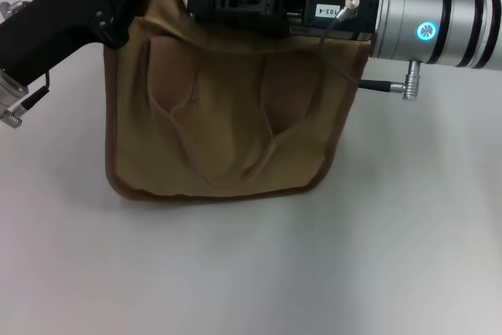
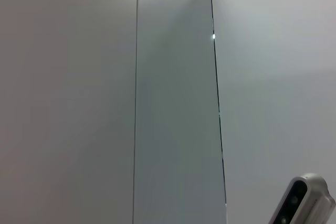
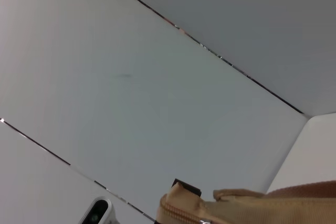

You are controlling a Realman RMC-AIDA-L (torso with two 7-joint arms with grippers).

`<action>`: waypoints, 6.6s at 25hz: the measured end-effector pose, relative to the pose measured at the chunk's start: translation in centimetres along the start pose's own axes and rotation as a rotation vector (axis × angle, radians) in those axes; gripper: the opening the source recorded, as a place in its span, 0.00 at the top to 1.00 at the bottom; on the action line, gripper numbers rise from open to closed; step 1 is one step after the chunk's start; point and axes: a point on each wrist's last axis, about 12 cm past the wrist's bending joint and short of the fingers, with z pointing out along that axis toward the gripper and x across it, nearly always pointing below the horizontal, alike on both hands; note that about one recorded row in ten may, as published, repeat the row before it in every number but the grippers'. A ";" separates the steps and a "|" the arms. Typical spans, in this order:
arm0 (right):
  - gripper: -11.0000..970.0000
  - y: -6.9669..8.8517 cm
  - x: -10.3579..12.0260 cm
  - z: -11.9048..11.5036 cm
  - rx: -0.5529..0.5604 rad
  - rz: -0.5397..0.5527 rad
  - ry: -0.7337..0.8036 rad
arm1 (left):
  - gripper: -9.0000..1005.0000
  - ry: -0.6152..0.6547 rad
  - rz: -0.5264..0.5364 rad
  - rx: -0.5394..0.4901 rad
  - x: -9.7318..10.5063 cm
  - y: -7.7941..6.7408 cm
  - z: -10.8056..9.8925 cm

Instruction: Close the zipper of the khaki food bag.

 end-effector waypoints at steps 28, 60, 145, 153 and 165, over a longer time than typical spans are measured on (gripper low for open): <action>0.89 0.6 0.3 0.1 -0.054 -0.055 0.017 | 0.97 0.000 0.000 0.003 0.0 0.1 0.2; 0.96 0.5 -0.2 -1.1 -0.031 -0.083 -0.033 | 0.97 0.001 -0.001 0.000 0.0 0.1 0.1; 0.89 1.2 0.8 0.7 -0.084 -0.112 0.032 | 0.97 -0.031 -0.005 0.029 -0.2 0.1 1.4; 0.93 1.2 0.6 0.7 -0.079 -0.138 0.024 | 0.97 -0.029 -0.006 0.030 -0.2 0.0 1.4; 0.98 0.6 0.8 -0.5 -0.056 -0.143 -0.003 | 0.97 -0.024 -0.009 0.018 0.0 -0.1 0.9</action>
